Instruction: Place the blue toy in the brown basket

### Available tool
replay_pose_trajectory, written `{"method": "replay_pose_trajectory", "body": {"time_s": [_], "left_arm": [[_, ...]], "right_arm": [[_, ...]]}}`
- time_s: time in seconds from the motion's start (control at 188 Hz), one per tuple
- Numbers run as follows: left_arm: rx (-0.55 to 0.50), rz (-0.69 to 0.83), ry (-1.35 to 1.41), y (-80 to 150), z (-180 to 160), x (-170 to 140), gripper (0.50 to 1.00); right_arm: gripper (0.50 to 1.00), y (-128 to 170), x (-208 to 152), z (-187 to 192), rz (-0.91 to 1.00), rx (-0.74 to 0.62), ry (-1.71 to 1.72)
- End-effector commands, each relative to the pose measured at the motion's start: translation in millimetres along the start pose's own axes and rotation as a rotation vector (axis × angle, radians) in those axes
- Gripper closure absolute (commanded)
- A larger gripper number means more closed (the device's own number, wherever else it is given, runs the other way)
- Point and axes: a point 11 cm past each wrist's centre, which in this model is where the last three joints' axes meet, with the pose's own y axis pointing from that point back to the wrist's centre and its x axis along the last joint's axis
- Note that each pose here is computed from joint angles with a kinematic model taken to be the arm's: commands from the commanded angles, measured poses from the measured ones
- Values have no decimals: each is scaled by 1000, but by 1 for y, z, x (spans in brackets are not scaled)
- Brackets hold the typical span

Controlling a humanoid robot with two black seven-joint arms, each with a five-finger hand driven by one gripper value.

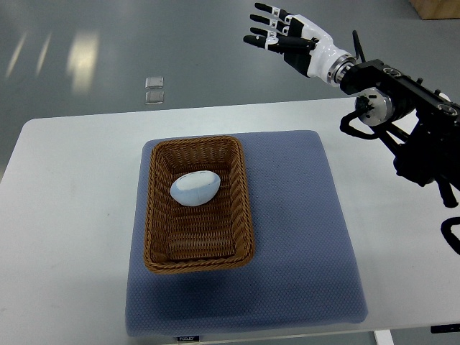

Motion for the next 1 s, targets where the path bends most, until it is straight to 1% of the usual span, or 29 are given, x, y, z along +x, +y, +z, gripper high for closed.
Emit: {"method": "replay_pose_trajectory", "body": {"time_s": [0.0, 0.09, 0.186, 0.324, 0.537, 0.745, 0.995], "left_arm": [[0, 1, 0, 0, 0, 1, 500], [0, 5, 0, 0, 0, 1, 500], [2, 3, 1, 0, -1, 1, 500], [0, 3, 0, 0, 0, 1, 500], [0, 0, 0, 0, 0, 0, 500], [1, 2, 1, 0, -1, 1, 500], [2, 3, 1, 0, -1, 1, 500]], "right_arm": [[593, 6, 16, 18, 72, 46, -170], [593, 14, 36, 33, 159, 94, -344], [593, 23, 47, 50, 212, 112, -485], [591, 31, 48, 73, 237, 107, -584], [589, 44, 51, 94, 252, 124, -623], [589, 55, 54, 110, 247, 113, -637], [587, 61, 51, 118, 203, 118, -654]]}}
